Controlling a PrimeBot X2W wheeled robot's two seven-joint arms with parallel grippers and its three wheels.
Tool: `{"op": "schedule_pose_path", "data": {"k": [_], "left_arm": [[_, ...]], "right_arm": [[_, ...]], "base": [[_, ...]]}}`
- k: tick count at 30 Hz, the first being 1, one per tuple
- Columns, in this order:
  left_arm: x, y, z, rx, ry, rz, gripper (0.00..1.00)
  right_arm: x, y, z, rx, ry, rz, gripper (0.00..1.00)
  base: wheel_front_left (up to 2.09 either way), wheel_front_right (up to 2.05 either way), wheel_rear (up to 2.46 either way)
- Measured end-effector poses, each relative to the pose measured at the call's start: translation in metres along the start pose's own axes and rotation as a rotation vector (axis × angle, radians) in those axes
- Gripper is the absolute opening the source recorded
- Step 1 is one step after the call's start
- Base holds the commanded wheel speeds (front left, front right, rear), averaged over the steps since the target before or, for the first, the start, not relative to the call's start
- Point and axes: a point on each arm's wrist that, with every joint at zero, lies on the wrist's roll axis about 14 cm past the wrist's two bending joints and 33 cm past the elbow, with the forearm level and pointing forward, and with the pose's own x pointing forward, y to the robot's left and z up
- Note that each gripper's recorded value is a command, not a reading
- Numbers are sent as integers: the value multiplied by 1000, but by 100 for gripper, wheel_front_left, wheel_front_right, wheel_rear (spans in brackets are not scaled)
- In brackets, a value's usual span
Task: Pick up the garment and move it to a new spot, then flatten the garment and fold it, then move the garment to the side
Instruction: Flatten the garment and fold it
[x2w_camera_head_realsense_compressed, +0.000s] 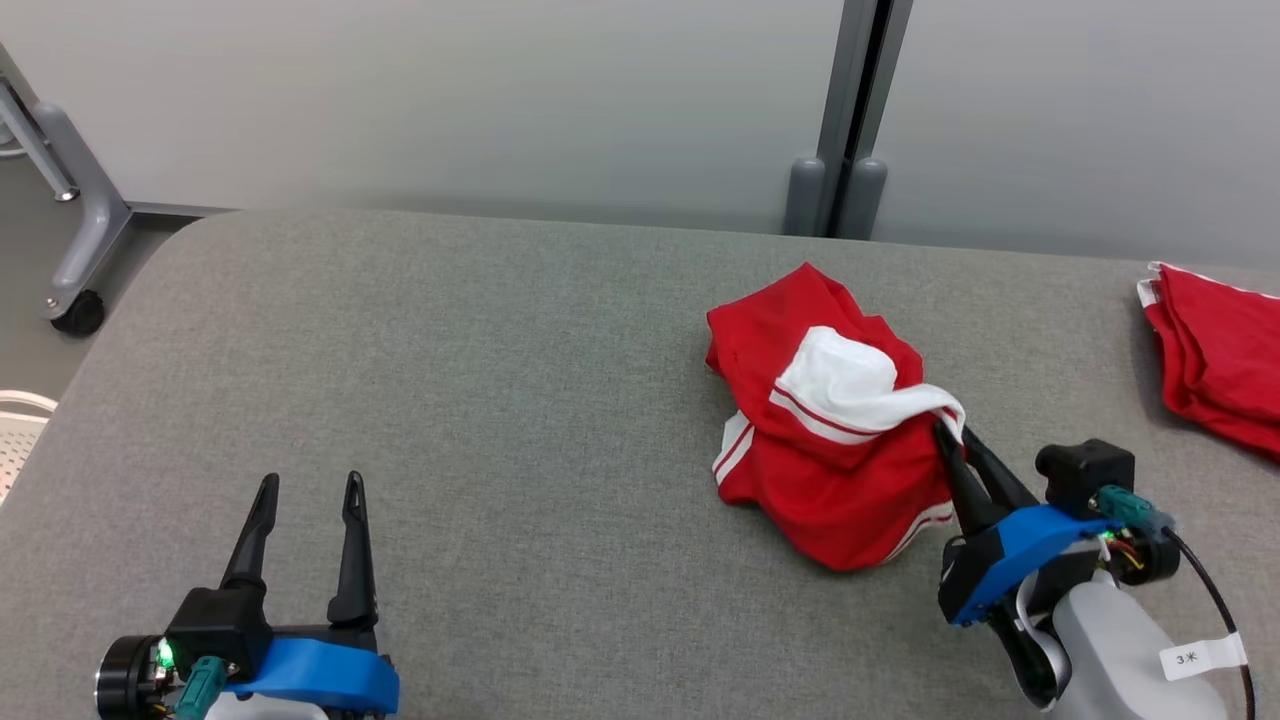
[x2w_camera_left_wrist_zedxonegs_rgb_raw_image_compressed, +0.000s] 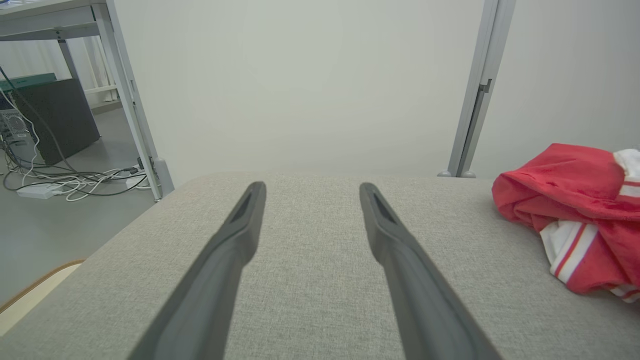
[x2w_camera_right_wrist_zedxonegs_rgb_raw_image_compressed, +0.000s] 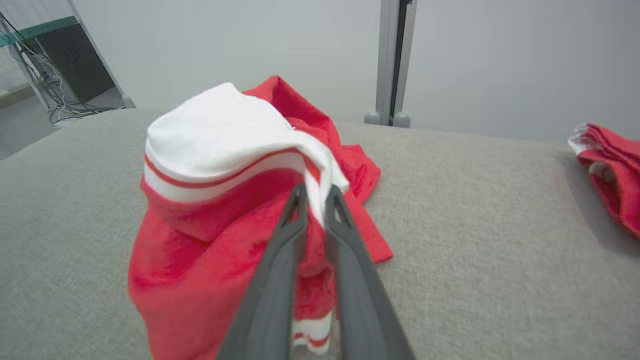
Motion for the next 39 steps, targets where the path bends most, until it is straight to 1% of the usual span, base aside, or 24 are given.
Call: {"op": "schedule_pose_path", "data": {"k": [2,5,12,17,21,24,25,26,27,30,33,36,39], "left_arm": [[-1,1,2,-2,-7,2,100],[-3,1,4,-10,-15,7,100],[-12,7,3,-18,-12,31,100],[-16,14,2,-18,-7,54,100],[-17,18,1,-17,-1,69,100],[-19,20,-3,-22,12,79,100],[-19,21,-4,-22,15,83,100],[-19,22,-4,-22,16,86,100],[-19,23,-4,-22,15,87,100],[-18,23,-4,-23,16,87,100],[-16,21,-3,-25,11,81,100],[-13,16,-2,-27,7,65,100],[-13,9,-4,-30,11,45,100]], "right_arm": [[1,7,18,-18,-56,23,0],[4,36,40,-38,-125,97,0],[10,138,63,-66,-197,357,0],[9,199,67,-92,-197,539,0],[-6,252,64,-53,-177,718,0],[-15,276,54,-48,-141,808,0],[-19,282,50,-43,-125,830,24],[-21,285,42,-45,-102,846,96],[-24,287,34,-54,-77,858,100],[-22,282,23,-55,-39,842,100],[-13,267,29,-44,-50,781,100],[0,240,41,-41,-85,681,100],[11,197,55,-36,-134,536,100]], "base": [[0,0,0],[0,0,0],[0,0,0],[0,0,0],[0,0,0],[0,0,0],[0,0,0],[0,0,0],[0,0,0],[0,0,0],[0,0,0],[0,0,0],[0,0,0]]}}
